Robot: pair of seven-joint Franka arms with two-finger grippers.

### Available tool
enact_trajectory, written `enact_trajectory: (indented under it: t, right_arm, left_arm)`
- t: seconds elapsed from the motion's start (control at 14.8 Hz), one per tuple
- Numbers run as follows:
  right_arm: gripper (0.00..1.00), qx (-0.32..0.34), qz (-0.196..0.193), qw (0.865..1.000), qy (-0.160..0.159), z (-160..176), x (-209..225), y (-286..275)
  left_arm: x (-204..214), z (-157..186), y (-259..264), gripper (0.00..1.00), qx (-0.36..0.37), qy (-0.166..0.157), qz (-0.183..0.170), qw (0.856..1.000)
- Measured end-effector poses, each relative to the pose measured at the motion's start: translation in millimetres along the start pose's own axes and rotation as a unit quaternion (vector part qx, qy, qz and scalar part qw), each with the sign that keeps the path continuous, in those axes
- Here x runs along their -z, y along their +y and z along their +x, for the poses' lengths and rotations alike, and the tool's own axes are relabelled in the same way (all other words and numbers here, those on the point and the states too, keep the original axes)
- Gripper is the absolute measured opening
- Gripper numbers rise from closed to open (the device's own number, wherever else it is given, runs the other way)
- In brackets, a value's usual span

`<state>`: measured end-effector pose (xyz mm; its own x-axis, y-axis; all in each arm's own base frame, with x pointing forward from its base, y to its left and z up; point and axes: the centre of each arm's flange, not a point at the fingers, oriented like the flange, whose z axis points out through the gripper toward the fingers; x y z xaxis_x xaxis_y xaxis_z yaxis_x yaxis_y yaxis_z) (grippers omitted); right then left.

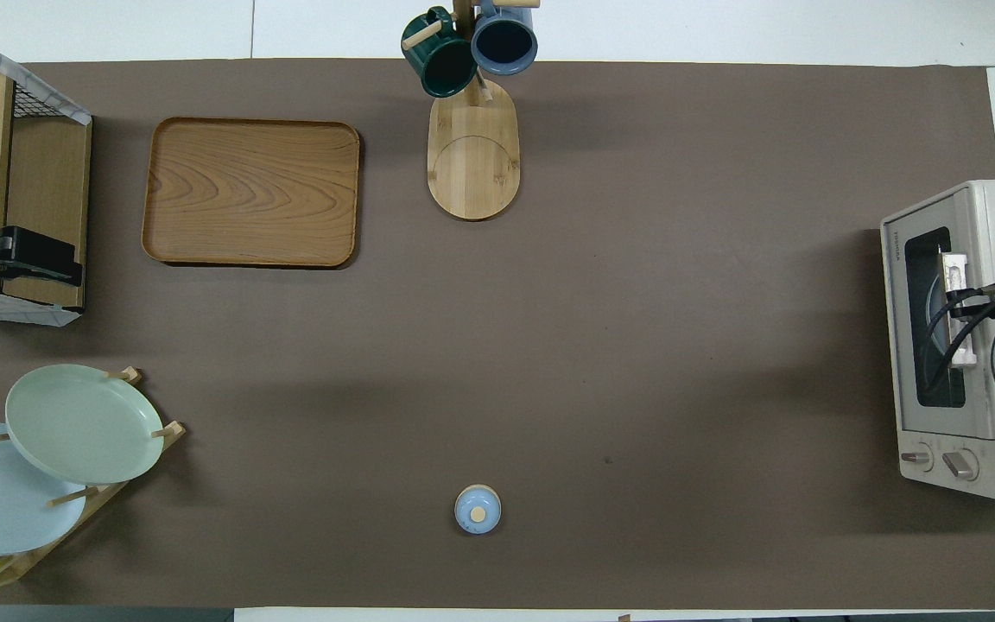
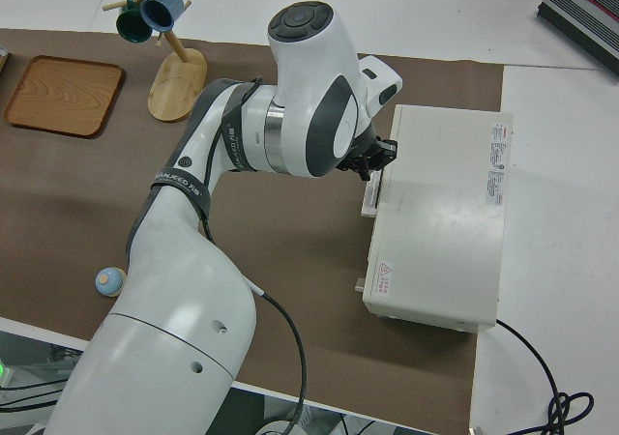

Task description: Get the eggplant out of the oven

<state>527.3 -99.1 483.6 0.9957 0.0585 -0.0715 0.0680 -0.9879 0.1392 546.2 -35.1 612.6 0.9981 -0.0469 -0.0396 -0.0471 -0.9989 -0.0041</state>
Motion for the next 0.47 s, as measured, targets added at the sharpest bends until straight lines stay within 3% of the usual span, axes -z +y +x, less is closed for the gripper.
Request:
enact_trajectory:
  t: [0.47]
  right_arm:
    - [0.01, 0.009, 0.001, 1.0, 0.003, -2.7, -16.1, -9.5]
  left_arm:
    - [0.0, 0.0, 0.0, 1.0, 0.0, 0.0, 0.0, 1.0]
